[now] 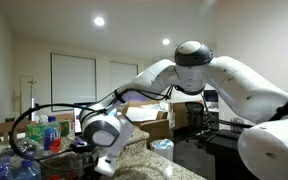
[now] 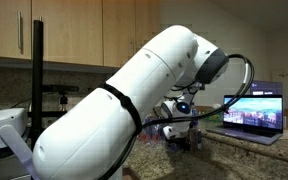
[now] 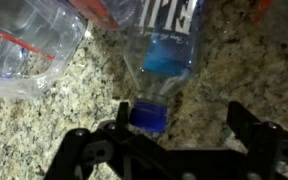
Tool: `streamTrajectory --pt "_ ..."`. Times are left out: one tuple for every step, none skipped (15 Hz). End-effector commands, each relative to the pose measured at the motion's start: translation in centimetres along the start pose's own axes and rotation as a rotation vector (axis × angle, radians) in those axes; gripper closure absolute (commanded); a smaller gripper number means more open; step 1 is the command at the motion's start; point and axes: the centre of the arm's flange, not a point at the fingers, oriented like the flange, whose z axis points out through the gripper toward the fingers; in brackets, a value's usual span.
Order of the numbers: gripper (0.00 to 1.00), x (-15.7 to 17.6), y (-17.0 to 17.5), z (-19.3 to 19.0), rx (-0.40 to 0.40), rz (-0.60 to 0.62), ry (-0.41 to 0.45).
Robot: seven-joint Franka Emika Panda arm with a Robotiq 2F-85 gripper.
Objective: Put the water bottles upright
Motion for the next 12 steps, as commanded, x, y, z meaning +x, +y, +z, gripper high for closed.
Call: streamTrajectory --pt "0.00 -4.2 4.1 4.5 0.043 -0.042 0.040" --pt "0.18 -3.9 4.2 4.5 0.043 -0.058 0.041" --pt "0.26 -4.0 4.2 4.5 0.043 -0.077 0.036" --pt "0.32 -4.0 4.2 4.4 0.054 -0.100 0.024" --pt "0.40 -4.2 4.1 4.3 0.051 -0.117 0.008" --pt "0.46 -4.5 4.1 4.2 0.047 -0.141 -0.011" --pt "0.54 -4.8 4.2 4.2 0.043 -0.161 -0.020" --pt "0.59 -5.1 4.3 4.2 0.039 -0.182 -0.032" --pt "0.67 -5.5 4.4 4.3 0.034 -0.200 -0.043" --pt "0.73 -5.8 4.4 4.3 0.020 -0.208 -0.050" --pt "0.76 -6.0 4.2 4.4 0.027 -0.209 -0.052" --pt "0.77 -6.1 4.0 4.4 0.028 -0.207 -0.050"
